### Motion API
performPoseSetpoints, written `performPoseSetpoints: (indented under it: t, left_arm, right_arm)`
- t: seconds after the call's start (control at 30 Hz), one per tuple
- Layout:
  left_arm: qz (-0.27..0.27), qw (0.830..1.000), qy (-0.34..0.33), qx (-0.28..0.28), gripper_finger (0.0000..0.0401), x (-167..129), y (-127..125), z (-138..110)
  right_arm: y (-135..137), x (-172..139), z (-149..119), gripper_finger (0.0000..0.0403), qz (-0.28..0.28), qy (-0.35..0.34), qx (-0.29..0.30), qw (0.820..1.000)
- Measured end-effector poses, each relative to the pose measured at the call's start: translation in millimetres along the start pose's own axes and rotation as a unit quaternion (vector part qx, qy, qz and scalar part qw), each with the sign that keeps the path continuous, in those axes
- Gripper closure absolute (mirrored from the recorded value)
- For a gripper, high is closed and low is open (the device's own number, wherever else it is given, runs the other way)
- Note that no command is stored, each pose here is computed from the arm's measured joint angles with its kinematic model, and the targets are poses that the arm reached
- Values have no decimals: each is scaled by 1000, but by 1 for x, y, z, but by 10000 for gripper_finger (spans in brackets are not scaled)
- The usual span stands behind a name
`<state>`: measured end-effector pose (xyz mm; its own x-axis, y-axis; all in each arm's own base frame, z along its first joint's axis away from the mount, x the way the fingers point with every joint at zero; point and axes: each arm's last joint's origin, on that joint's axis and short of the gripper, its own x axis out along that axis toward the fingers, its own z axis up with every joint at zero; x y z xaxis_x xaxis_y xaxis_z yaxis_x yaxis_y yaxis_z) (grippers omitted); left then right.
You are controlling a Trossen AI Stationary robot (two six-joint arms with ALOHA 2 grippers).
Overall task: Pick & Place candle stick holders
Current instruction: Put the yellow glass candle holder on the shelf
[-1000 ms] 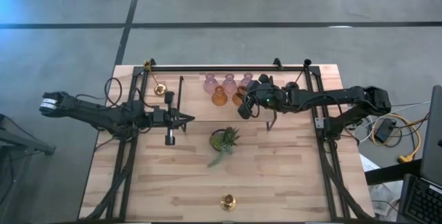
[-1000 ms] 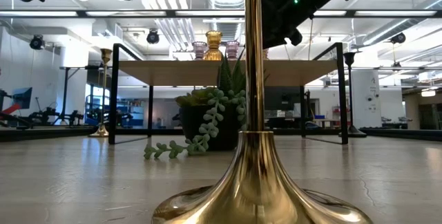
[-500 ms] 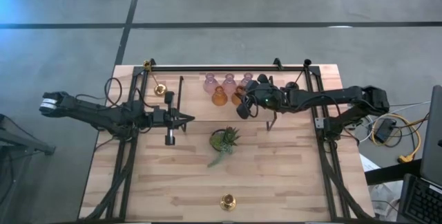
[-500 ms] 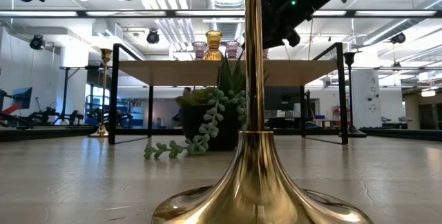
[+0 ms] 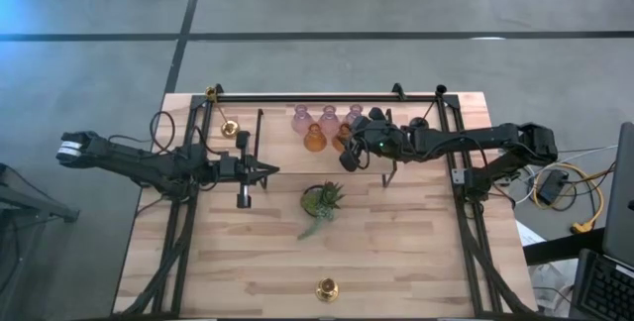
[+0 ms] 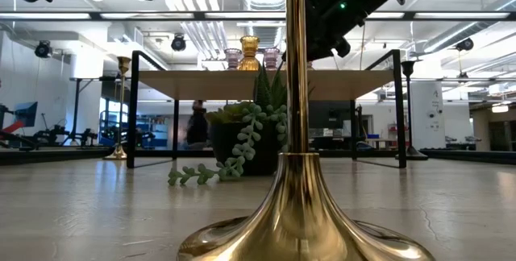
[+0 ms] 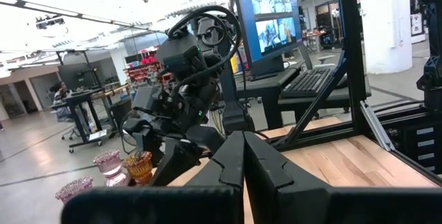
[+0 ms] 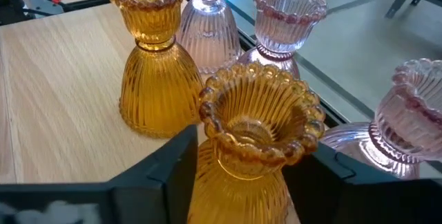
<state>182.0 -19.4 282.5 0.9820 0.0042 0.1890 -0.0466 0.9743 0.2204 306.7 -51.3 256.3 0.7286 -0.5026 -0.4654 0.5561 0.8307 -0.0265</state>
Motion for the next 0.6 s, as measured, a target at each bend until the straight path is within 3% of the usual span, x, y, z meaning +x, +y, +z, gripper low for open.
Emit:
performPoseSetpoints:
  t: [0.6]
  left_arm:
    - [0,1000,0,0,394,0,0,0]
  right_arm:
    - [0,-1,1,112,1,-4,-23,1000]
